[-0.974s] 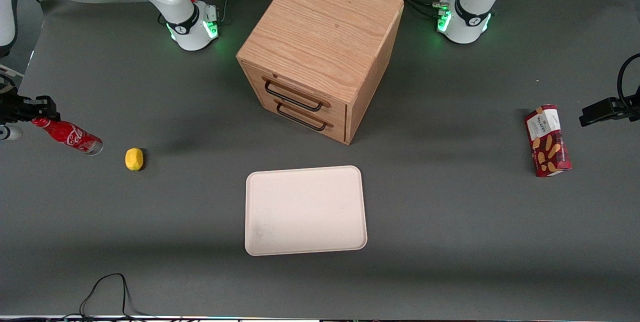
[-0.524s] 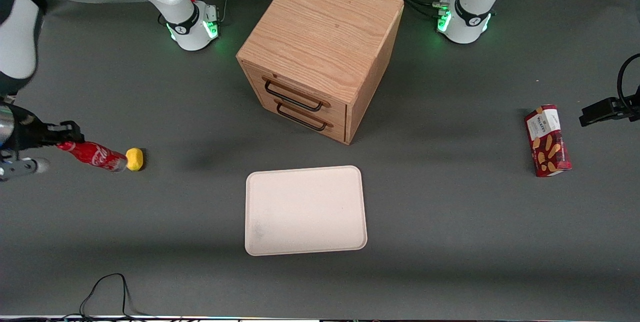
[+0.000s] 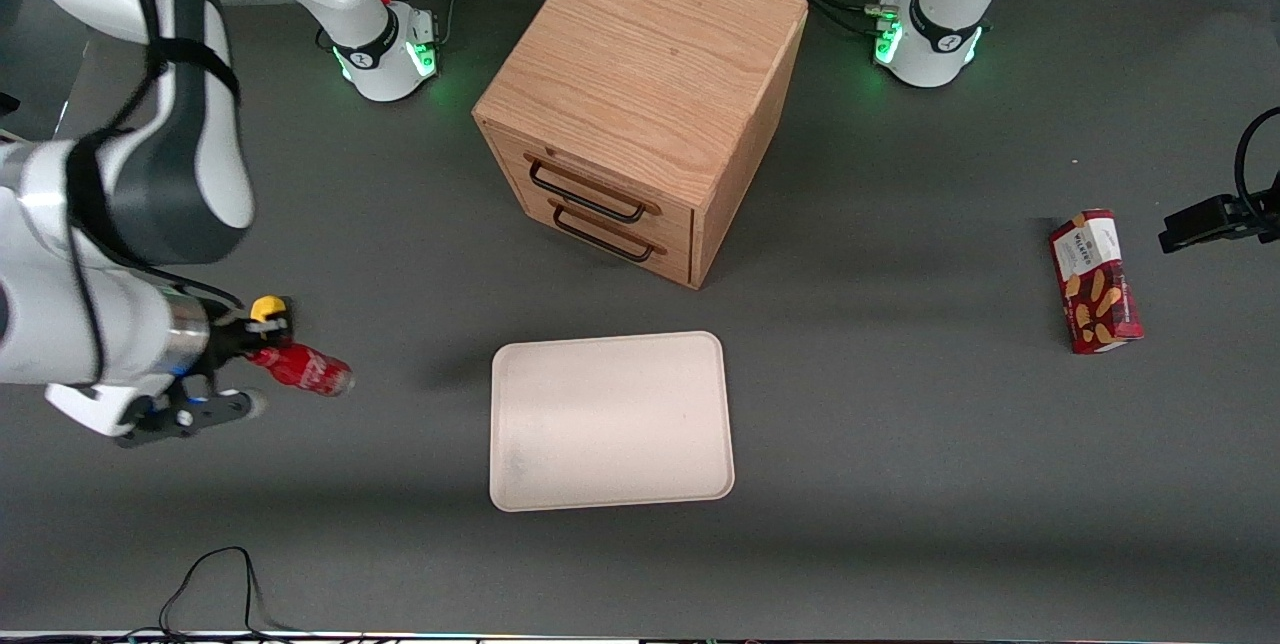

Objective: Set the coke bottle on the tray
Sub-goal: 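Lift the bottle and carry it with the right gripper to the tray, then lower the bottle onto the tray corner and open the right gripper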

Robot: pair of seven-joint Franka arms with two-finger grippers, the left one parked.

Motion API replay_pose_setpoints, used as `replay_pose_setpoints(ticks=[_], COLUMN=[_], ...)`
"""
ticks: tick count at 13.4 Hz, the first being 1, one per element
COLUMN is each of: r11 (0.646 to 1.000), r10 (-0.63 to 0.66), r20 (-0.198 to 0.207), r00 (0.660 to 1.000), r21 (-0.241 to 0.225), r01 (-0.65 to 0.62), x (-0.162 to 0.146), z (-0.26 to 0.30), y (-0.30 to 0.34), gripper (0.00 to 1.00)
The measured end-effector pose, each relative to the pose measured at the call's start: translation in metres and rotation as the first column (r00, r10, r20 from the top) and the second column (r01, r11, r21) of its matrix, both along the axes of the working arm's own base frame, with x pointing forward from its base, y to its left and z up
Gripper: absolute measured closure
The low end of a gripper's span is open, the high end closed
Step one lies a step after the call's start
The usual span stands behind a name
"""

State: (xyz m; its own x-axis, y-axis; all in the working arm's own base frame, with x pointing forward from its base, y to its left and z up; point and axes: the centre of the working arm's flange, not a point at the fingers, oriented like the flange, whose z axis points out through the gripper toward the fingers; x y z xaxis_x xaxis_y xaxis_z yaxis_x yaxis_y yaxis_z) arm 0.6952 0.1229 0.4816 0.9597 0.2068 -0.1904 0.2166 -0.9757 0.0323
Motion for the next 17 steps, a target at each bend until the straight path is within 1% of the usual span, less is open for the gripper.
replay_pose_setpoints(ticks=[3,5,9,13,15,17], r11=[0.998,0.995,0.992,0.990,0.990,0.990], r10=[-0.055,-0.090,-0.105,-0.109,-0.110,-0.112], r20=[0.038,0.070,0.126,0.143,0.159,0.160], r00=[0.998,0.993,0.986,0.984,0.981,0.981], r21=[0.018,0.040,0.088,0.102,0.108,0.108], r01=[0.054,0.087,0.095,0.095,0.094,0.095], x=[0.018,0.027,0.038,0.040,0.041,0.041], z=[-0.041,-0.062,-0.088,-0.110,-0.118,-0.124], y=[0.043,0.066,0.095,0.120,0.130,0.135], gripper=[0.69,0.69,0.69,0.69,0.69,0.69])
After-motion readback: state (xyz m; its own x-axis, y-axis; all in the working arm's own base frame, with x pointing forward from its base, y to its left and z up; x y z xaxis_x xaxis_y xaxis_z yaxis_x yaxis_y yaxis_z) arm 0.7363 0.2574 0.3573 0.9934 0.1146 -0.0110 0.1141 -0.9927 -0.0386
